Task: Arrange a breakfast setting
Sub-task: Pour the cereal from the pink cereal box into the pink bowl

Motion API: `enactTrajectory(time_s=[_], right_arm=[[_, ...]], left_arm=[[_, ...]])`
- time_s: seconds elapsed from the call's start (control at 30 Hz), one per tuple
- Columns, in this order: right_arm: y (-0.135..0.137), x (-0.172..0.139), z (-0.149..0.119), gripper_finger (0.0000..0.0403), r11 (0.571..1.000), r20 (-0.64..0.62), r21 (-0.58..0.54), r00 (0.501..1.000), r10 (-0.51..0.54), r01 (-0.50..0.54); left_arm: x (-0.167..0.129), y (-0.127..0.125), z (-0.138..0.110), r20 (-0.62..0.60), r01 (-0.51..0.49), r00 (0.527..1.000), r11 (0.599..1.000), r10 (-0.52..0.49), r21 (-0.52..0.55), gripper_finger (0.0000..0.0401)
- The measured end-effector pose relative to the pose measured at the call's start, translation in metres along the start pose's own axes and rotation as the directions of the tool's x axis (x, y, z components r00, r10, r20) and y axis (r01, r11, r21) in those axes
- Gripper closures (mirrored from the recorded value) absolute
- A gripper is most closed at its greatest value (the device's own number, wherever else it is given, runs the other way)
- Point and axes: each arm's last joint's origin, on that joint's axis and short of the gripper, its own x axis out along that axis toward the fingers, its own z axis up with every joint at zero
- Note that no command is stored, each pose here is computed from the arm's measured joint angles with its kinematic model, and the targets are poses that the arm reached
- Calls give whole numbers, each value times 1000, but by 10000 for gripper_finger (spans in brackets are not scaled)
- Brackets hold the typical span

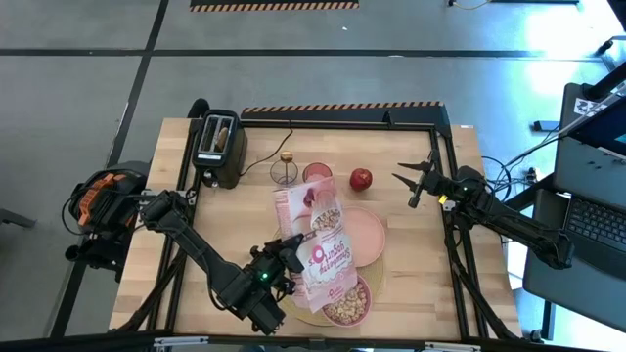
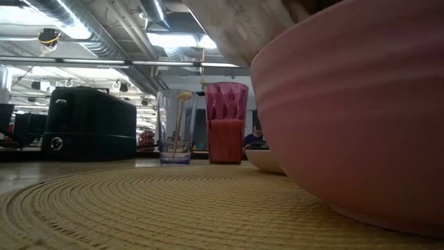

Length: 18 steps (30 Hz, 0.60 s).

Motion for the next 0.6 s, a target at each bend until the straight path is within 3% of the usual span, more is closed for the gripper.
enactTrajectory(time_s=[0.6], right_arm=[[0,0,0,276,1000,-2,-1,1000,1,-1]], left_arm=[[2,-4,-8,10,87,996,989,-86,-118,306]])
